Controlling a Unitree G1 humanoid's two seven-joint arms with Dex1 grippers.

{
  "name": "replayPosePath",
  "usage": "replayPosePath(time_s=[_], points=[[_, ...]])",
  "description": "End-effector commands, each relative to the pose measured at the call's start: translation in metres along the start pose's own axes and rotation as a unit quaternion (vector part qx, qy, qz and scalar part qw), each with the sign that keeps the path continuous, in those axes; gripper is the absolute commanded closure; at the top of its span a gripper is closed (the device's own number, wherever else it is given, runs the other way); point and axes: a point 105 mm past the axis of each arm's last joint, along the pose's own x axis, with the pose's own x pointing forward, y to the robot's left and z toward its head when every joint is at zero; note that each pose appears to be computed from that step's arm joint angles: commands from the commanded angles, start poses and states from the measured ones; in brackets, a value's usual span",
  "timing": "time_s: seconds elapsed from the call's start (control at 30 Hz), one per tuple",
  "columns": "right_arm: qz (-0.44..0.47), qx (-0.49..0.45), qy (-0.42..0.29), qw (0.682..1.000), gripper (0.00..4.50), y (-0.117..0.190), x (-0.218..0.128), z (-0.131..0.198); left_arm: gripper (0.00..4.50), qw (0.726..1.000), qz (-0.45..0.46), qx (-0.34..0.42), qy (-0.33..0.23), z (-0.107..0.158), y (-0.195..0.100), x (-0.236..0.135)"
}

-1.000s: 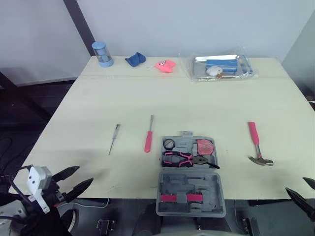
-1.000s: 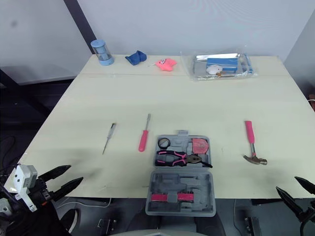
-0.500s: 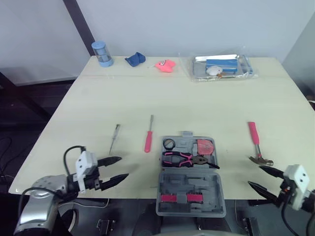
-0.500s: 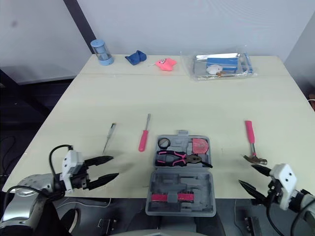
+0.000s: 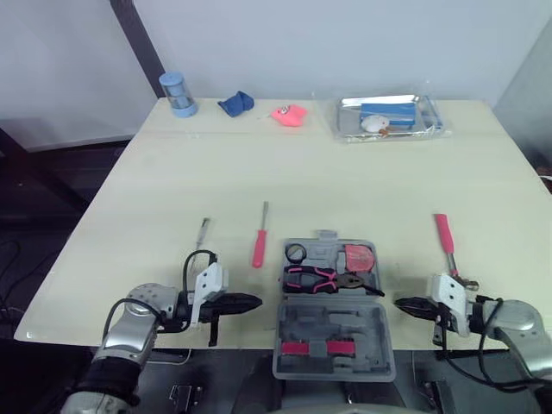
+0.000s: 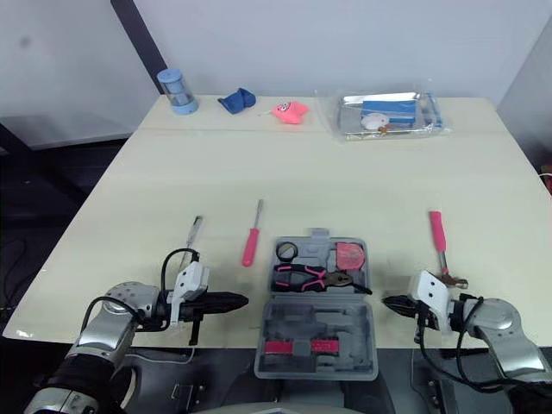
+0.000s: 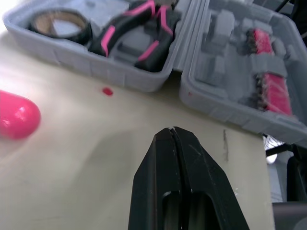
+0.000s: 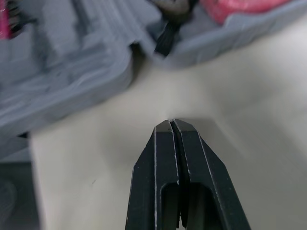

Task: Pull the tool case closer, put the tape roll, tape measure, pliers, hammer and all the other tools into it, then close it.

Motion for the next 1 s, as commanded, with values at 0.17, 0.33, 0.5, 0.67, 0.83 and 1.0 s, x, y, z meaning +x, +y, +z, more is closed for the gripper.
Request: replayPosePath(time_s=[0.17,0.33,0.5,0.67,0.83,1.0], points=[[0.028,-0.018,0.002,0.999,4.48,0.005,0.012,0.003,4.50,1.000,-0.014,0.011,0.009,-0.005,-0.001,0.008],[0.049,-0.023,0.002,0.999,4.48,0.011,0.013,0.004,4.50,1.000,-0.016,0.011,0.010,-0.009,0.000,0.010],[0.059,-0.032,0.009,0.998,4.48,0.012,0.014,0.004,4.50,1.000,-0.020,0.013,0.009,-0.011,0.001,0.013],[0.062,-0.040,0.005,0.997,4.48,0.010,0.017,0.009,4.50,0.999,-0.027,0.016,0.008,-0.010,0.003,0.018],[0.067,-0.045,0.005,0.997,4.48,0.011,0.018,0.011,4.50,0.999,-0.035,0.023,0.009,-0.007,0.004,0.023],[0.066,-0.050,0.007,0.997,4.48,0.010,0.019,0.014,4.50,0.998,-0.045,0.037,0.019,-0.007,0.005,0.026]])
